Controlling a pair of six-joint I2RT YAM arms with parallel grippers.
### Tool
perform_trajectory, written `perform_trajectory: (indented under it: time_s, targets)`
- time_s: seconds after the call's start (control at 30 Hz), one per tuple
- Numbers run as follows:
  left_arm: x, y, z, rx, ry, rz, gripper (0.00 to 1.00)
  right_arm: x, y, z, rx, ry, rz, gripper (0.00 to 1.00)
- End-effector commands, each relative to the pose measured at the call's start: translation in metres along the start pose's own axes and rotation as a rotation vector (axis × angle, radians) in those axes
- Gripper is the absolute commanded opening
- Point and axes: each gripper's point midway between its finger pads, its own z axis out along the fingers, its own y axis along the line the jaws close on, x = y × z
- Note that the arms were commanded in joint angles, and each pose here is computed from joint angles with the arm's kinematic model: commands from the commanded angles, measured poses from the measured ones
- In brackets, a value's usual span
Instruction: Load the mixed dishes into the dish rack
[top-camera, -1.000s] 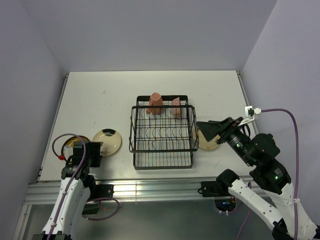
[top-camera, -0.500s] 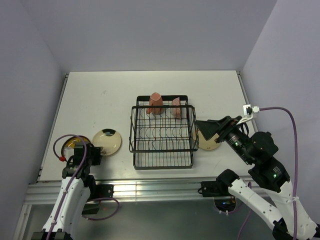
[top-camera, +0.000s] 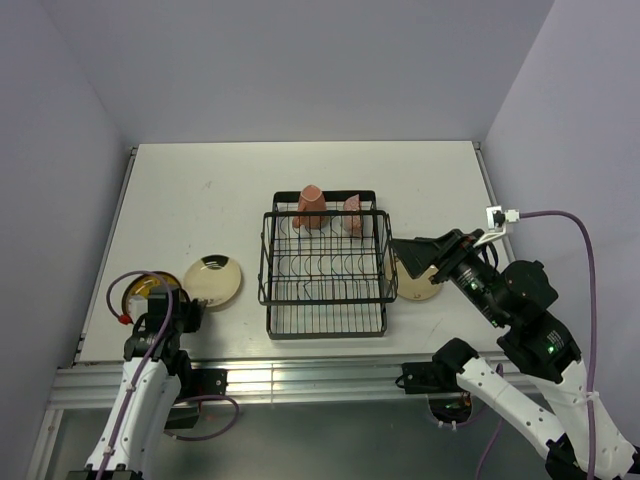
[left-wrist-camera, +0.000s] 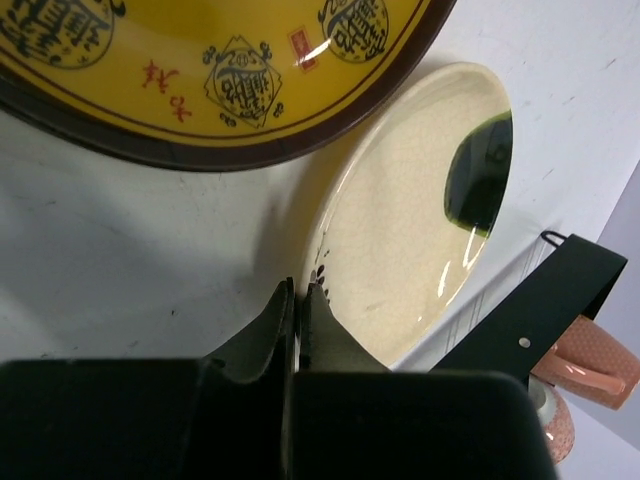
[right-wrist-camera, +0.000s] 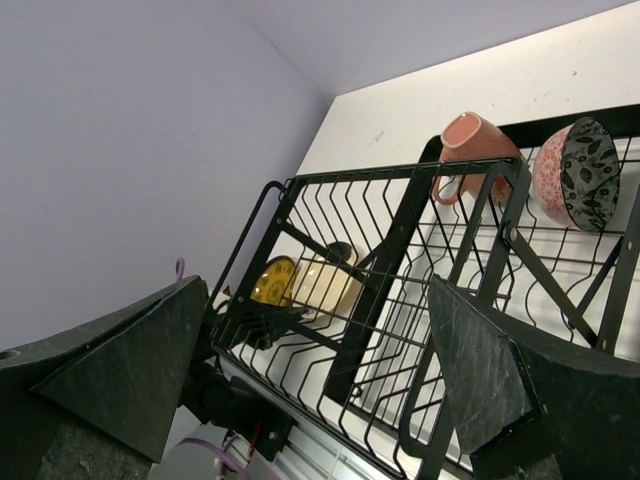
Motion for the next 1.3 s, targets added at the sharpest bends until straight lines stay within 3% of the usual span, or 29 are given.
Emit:
perform_trajectory:
  time_s: [0.0, 0.17, 0.5, 0.7, 0.8, 0.97, 1.27]
  targets:
    - [0.005, -0.015, -0.014, 0.032, 0.042, 0.024, 0.00, -0.015, 0.014, 0.003, -0.023, -0.019, 0.008, 1.00]
    - [0.002, -0.061, -0.048, 0.167, 0.059, 0.056, 0.00, -0.010, 0.015, 0.010, -0.016, 0.018, 0.007, 1.00]
    - [-0.039, -0.144, -0.137, 0.380, -0.104, 0.094, 0.00, -0.010, 0.031, 0.015, -0.070, 0.063, -0.015, 1.00]
    - [-0.055, -0.198, -0.202, 0.551, -0.184, 0.217, 0.00, -0.003, 0.055, 0.023, -0.158, 0.161, -0.021, 0.99]
    - [-0.048, -0.227, -0.242, 0.728, -0.170, 0.290, 0.00, -0.002, 0.068, 0.025, -0.213, 0.189, -0.015, 0.99]
    - [-0.004, -0.258, -0.292, 1.062, 0.006, 0.443, 0.00, 0.000, 0.097, 0.032, -0.331, 0.250, 0.020, 0.97]
    - [0.043, -0.249, -0.307, 1.252, 0.299, 0.487, 0.00, 0.013, 0.143, 0.050, -0.446, 0.337, -0.009, 0.94]
